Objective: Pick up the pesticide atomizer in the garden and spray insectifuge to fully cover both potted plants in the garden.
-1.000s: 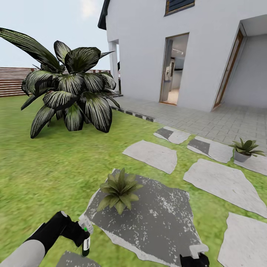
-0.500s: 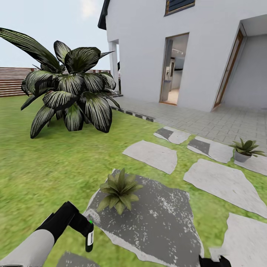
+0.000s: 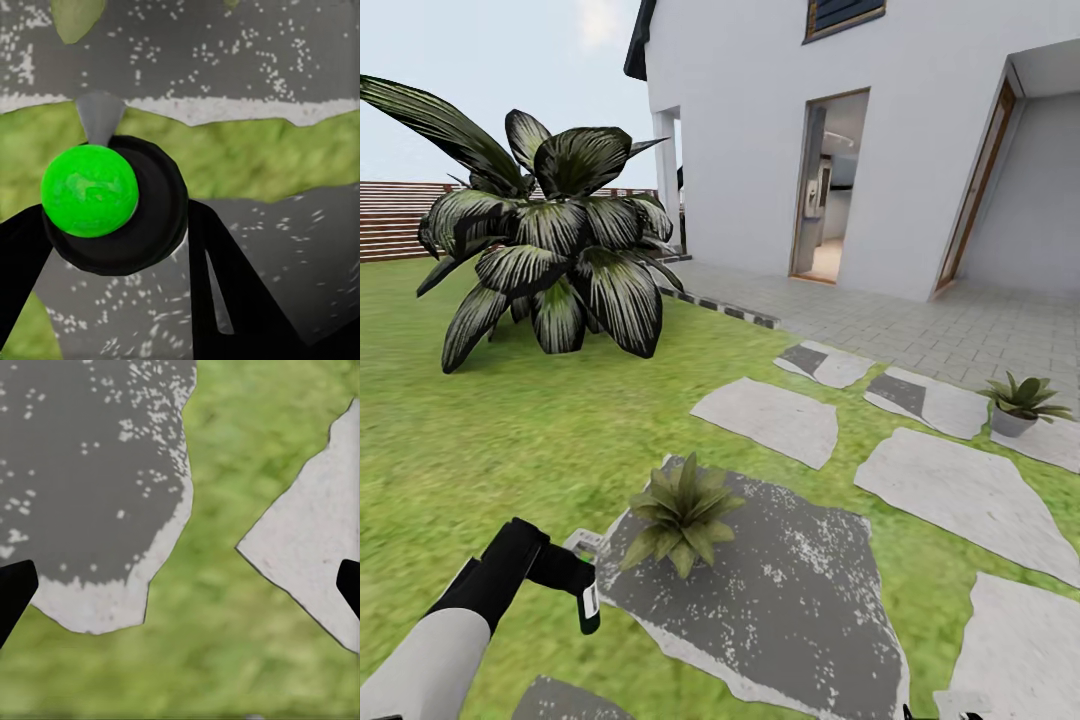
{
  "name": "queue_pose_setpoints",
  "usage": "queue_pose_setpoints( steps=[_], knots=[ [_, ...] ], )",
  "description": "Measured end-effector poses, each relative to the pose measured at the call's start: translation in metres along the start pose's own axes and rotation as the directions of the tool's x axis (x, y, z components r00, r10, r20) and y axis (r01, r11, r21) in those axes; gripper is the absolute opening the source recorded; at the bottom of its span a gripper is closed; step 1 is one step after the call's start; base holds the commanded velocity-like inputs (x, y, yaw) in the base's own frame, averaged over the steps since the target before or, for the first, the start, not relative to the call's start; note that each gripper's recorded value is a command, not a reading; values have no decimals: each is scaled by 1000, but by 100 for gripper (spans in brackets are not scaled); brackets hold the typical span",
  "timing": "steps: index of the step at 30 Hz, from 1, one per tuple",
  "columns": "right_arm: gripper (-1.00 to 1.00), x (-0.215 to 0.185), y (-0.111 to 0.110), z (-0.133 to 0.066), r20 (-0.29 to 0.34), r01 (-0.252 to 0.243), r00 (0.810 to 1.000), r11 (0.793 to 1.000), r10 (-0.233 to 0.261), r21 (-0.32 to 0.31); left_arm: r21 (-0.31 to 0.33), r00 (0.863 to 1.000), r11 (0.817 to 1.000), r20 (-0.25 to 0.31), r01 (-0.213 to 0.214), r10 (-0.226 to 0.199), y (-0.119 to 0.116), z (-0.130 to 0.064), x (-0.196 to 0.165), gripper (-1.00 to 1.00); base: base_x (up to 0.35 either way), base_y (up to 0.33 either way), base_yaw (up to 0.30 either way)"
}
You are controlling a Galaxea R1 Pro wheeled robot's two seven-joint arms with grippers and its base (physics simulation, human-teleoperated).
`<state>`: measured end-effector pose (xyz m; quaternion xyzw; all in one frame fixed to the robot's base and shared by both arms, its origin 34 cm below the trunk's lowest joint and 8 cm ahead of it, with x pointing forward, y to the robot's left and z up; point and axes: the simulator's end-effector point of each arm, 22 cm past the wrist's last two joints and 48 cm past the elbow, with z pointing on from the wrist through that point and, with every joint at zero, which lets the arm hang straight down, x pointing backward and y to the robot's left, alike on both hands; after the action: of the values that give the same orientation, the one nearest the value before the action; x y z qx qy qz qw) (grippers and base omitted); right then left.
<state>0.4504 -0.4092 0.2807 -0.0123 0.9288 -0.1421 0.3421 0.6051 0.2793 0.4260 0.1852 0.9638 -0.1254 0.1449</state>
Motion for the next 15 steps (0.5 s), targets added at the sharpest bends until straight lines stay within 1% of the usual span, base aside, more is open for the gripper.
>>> queue_pose_setpoints(
  steps=[5, 6, 9, 11, 13, 15],
  knots=[
    [100, 0, 0, 0, 0, 1, 1000, 1000, -1, 0, 5, 1000, 1000, -3, -2, 2, -4, 2, 1, -100, -1, 0, 0],
    [100, 0, 0, 0, 0, 1, 1000, 1000, -1, 0, 13, 1000, 1000, -4, -2, 2, -8, 3, 1, -100, 0, 0, 0],
    [100, 0, 0, 0, 0, 1, 1000, 1000, -1, -1, 27, 1000, 999, -14, -20, 20, -17, 6, -1, -100, 0, 0, 0],
    [100, 0, 0, 0, 0, 1, 1000, 1000, -1, 0, 49, 998, 999, -52, -23, 26, -29, 8, 3, -100, 0, 0, 0],
    [100, 0, 0, 0, 0, 1, 1000, 1000, -1, 0, 75, 994, 997, -109, -17, 25, -38, 7, 13, -100, 0, 0, 0],
    [100, 0, 0, 0, 0, 0, 1000, 1000, 0, 0, 85, 991, 996, -132, -17, 29, -39, 6, 18, -100, 0, 0, 0]
  ],
)
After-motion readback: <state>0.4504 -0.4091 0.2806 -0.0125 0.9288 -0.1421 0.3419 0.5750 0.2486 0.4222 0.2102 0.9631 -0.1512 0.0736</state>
